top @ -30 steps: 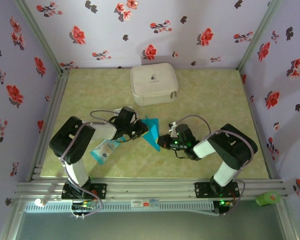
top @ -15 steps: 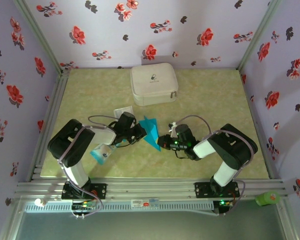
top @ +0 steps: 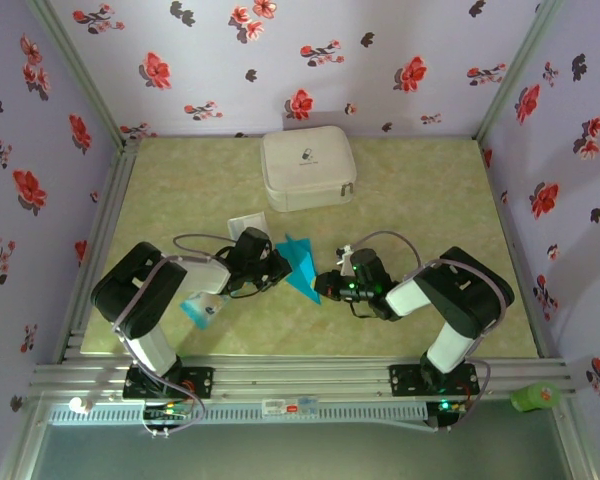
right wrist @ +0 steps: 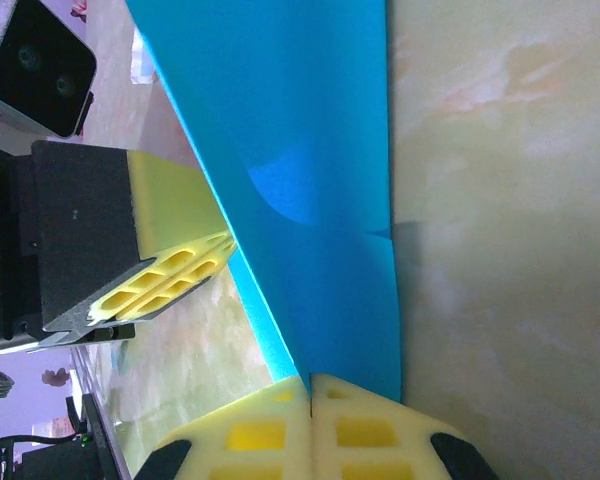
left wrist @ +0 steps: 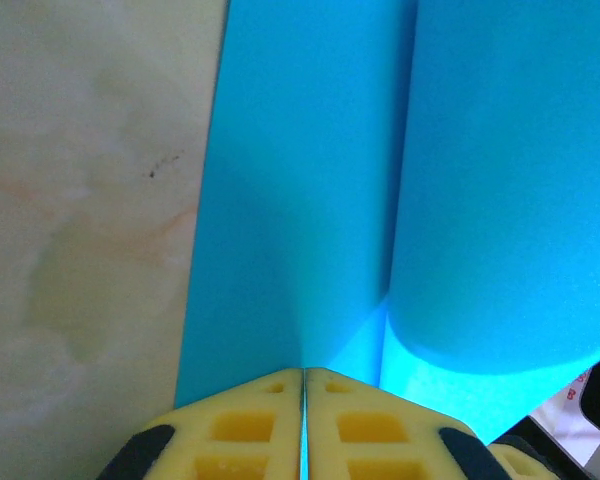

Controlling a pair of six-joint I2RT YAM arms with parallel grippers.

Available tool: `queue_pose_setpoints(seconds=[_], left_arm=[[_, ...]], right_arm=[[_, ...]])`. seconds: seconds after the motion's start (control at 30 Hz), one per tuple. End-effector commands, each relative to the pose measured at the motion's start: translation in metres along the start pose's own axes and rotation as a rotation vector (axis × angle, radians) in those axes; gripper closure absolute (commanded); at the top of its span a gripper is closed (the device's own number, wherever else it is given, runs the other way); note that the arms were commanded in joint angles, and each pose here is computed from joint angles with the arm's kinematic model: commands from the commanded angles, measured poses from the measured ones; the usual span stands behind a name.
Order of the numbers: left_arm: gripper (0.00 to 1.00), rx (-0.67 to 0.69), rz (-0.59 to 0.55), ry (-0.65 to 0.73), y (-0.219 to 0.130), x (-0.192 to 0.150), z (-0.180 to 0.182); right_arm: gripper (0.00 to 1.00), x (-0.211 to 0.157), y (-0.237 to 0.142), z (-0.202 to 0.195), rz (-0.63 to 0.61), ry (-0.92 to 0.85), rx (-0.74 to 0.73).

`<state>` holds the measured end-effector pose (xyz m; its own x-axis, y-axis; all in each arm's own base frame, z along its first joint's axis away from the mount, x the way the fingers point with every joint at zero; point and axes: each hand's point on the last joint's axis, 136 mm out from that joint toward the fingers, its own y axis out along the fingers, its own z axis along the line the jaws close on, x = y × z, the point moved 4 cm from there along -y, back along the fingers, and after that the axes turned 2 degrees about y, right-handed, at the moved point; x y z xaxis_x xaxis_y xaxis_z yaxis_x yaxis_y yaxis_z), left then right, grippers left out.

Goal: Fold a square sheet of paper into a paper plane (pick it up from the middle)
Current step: Fourth fold the wing at the center of the table.

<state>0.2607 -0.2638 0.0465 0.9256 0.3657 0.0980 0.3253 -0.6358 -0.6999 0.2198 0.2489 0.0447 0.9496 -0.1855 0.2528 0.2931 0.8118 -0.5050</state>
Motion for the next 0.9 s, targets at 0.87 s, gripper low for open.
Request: queue_pose_setpoints(seconds=[0.87], left_arm=[[0.92,-0.163,0.014,0.205,-0.012,0.009,-0.056]], right_arm=[[1.0,-0.001,0.01,-0.013,0.062,0.084,-0.031]])
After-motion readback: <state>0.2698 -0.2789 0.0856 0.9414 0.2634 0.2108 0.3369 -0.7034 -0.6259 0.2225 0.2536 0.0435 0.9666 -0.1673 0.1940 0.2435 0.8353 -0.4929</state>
